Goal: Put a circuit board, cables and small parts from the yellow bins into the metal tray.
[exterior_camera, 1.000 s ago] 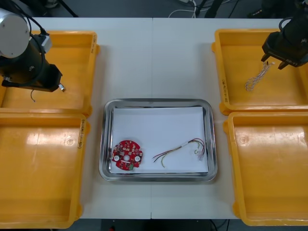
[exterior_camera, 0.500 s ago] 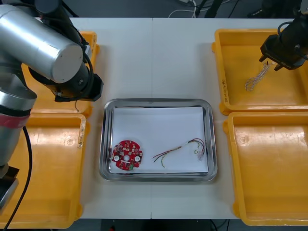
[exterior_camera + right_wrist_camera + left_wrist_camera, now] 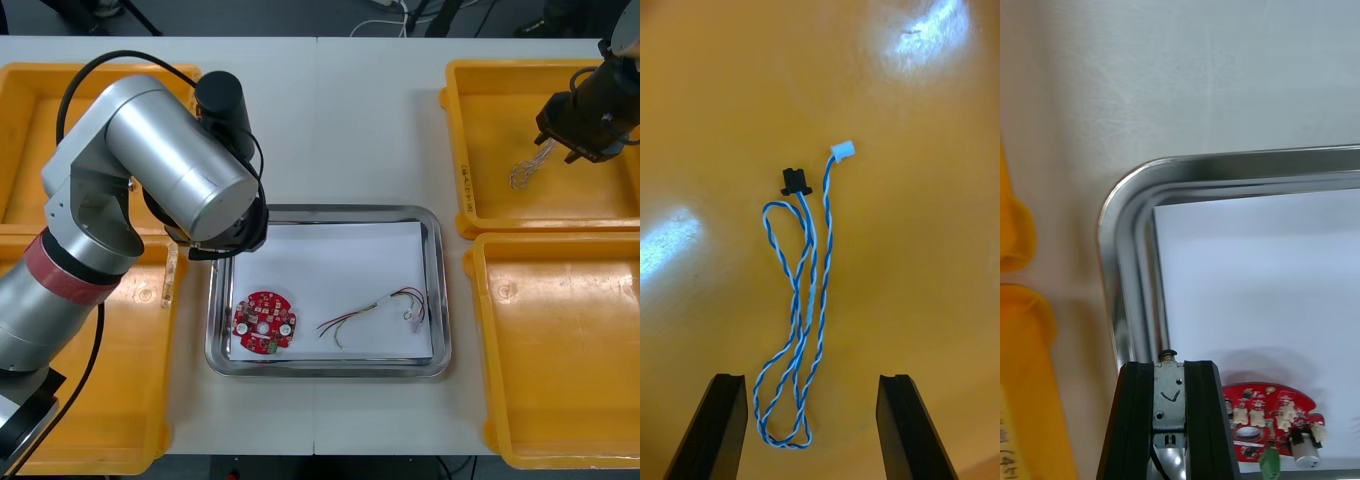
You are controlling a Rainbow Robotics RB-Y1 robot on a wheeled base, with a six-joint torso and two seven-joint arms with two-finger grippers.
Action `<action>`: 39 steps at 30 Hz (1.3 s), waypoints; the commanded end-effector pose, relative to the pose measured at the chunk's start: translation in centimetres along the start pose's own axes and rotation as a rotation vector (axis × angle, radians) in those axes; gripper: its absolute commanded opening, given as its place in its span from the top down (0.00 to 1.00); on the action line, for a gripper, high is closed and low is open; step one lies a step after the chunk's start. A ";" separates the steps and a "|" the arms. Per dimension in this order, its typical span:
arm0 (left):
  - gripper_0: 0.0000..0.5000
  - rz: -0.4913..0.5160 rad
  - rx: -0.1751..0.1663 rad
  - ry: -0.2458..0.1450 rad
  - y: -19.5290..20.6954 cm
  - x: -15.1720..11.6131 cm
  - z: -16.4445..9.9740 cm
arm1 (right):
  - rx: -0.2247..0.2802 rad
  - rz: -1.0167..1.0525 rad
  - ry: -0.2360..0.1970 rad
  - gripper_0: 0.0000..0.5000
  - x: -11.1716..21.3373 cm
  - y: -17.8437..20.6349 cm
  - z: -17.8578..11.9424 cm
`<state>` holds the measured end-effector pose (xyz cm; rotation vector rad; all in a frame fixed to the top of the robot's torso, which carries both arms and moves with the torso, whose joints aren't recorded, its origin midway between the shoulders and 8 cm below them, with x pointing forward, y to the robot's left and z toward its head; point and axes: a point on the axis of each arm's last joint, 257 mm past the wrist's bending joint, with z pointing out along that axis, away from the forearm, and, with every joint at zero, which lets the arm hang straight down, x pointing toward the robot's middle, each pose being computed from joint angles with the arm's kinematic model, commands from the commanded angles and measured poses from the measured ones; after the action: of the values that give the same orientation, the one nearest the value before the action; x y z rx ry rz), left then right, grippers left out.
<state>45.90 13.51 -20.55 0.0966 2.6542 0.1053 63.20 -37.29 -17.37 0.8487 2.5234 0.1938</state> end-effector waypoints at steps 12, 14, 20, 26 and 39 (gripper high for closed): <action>1.00 -0.117 0.069 -0.069 -5.1 -0.9 2.3 | -0.128 0.065 -0.093 0.00 -3.6 3.9 -2.4; 1.00 -0.119 0.071 -0.074 -5.2 -1.1 2.6 | -0.128 0.068 -0.093 0.00 -3.5 3.8 -2.3; 1.00 -0.124 0.068 -0.074 -5.3 -1.2 3.8 | -0.125 0.078 -0.099 0.00 -3.4 3.4 -1.5; 1.00 -0.121 0.060 -0.072 -5.2 -1.0 4.3 | -0.129 0.096 -0.081 0.00 -2.8 3.3 -0.8; 0.12 -0.127 0.054 -0.067 -5.0 -0.7 4.5 | -0.128 0.122 -0.062 0.00 -1.5 2.5 1.0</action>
<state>47.76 10.71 -26.11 -0.1150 2.6275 0.0121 64.39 -36.33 -20.29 0.9059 2.4575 0.3085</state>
